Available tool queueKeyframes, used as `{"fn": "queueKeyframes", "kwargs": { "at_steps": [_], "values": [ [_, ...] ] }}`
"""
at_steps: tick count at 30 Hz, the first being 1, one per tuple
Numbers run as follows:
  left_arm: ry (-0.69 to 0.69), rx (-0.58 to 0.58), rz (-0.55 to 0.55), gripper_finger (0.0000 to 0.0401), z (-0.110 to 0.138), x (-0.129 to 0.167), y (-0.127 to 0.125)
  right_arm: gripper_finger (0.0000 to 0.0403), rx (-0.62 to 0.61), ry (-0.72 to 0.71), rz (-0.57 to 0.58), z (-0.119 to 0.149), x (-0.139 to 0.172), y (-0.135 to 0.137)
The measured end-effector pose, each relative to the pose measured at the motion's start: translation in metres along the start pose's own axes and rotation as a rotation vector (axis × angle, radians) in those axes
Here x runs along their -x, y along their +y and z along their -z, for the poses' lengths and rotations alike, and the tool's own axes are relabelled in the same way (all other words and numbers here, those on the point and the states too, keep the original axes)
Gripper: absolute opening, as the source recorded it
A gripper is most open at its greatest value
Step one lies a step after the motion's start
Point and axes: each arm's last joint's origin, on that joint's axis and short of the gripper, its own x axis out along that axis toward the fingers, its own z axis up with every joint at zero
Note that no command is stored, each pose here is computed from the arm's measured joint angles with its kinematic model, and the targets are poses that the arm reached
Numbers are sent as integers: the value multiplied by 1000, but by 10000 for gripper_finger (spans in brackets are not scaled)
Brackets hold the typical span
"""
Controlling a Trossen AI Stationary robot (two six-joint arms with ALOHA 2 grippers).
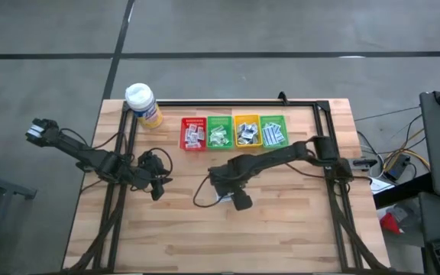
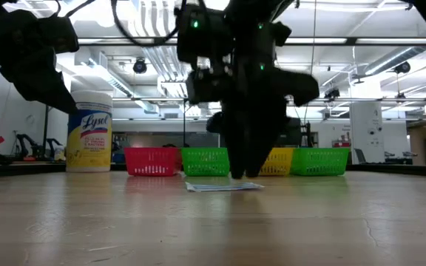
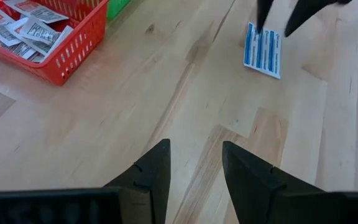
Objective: Pick & Place First Aid Supplies
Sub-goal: Put the blue fingertip bandage into the right green bin
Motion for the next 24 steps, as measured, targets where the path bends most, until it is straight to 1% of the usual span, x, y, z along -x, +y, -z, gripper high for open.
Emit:
{"fn": "queueKeyframes", "kwargs": {
  "at_steps": [6,10,17,21,24],
  "values": [
    [2,-4,4,138,0,0,0,188,-29,53,45,1,-17,-3],
    [5,-6,3,138,0,0,0,173,-57,93,86,2,-31,-3],
    [5,-6,3,138,0,0,0,121,-40,145,111,4,-51,2],
    [5,-6,2,138,0,0,0,88,-39,147,124,4,-51,3],
    [8,-11,0,138,1,0,0,62,-36,132,126,3,-43,5]
  ]
}}
